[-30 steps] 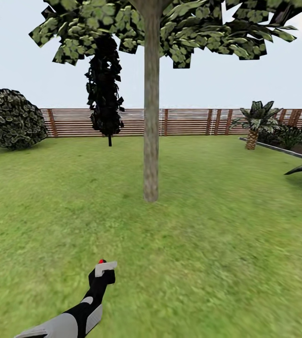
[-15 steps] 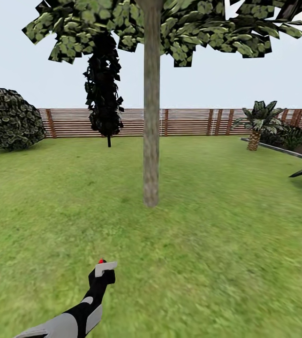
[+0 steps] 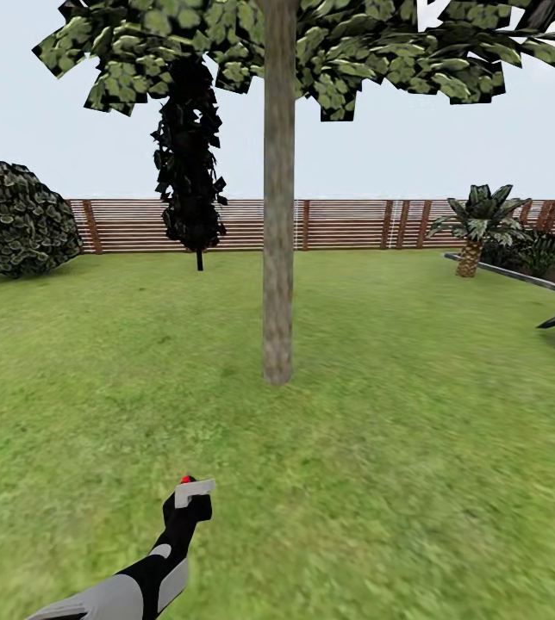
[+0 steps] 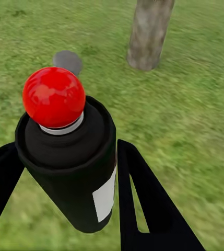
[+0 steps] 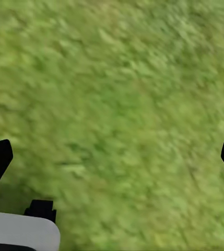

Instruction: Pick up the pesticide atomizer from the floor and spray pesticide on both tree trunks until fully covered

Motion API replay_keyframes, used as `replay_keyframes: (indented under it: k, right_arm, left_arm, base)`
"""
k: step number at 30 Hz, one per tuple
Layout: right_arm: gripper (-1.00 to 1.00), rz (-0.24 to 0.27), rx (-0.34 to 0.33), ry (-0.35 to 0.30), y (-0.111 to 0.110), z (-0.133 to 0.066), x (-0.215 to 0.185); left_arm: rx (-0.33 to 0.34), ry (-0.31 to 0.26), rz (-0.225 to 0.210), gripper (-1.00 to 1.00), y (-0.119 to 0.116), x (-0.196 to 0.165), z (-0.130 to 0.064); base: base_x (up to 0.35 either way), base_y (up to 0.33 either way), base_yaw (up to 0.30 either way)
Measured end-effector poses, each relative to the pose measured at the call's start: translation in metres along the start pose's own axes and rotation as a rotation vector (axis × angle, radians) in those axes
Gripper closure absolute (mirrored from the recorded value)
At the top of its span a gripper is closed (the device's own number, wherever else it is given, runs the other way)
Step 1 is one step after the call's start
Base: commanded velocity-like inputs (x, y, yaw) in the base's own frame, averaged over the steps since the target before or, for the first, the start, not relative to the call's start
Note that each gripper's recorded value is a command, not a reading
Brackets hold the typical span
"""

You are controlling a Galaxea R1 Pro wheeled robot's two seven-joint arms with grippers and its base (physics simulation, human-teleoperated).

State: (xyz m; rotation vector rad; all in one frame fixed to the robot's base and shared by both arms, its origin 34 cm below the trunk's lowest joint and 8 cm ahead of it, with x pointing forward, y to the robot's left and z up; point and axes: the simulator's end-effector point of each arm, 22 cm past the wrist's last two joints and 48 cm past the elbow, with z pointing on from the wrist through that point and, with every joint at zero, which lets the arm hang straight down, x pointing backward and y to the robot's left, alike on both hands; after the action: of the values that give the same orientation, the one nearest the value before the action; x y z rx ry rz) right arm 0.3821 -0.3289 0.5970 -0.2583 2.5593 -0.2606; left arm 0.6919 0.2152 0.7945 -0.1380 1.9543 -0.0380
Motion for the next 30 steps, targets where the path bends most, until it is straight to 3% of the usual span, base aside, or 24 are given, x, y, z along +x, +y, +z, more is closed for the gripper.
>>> replay_keyframes:
  k: [14,17,23,25,27,30]
  right_arm:
    - [-1.0,0.005,0.008,-0.01,-0.002,0.001,-0.004]
    - [-1.0,0.004,0.025,-0.04,-0.012,0.004,-0.017]
    - [-1.0,-0.002,0.067,-0.174,-0.037,0.011,-0.078]
    - [-1.0,-0.005,0.073,-0.244,-0.045,0.013,-0.118]
    - [-1.0,-0.013,0.065,-0.263,-0.053,0.017,-0.158]
    - [-1.0,-0.015,0.04,-0.241,-0.068,0.024,-0.227]
  left_arm:
    - [-0.01,-0.015,-0.005,1.0,0.003,-0.005,0.001]
    - [-0.014,-0.016,-0.005,1.0,0.005,-0.005,0.001]
    - [-0.014,-0.018,-0.003,1.0,0.005,-0.006,0.001]
    - [-0.012,-0.018,-0.002,1.0,0.005,-0.006,0.001]
    - [-0.009,-0.017,0.001,1.0,0.005,-0.006,0.002]
    - [-0.004,-0.016,0.007,1.0,0.009,-0.007,0.002]
  base:
    - [0.001,0.0,0.0]
    - [0.0,0.0,0.0]
    - [0.0,0.0,0.0]
    - [0.0,0.0,0.0]
    - [0.0,0.0,0.0]
    - [0.0,0.0,0.0]
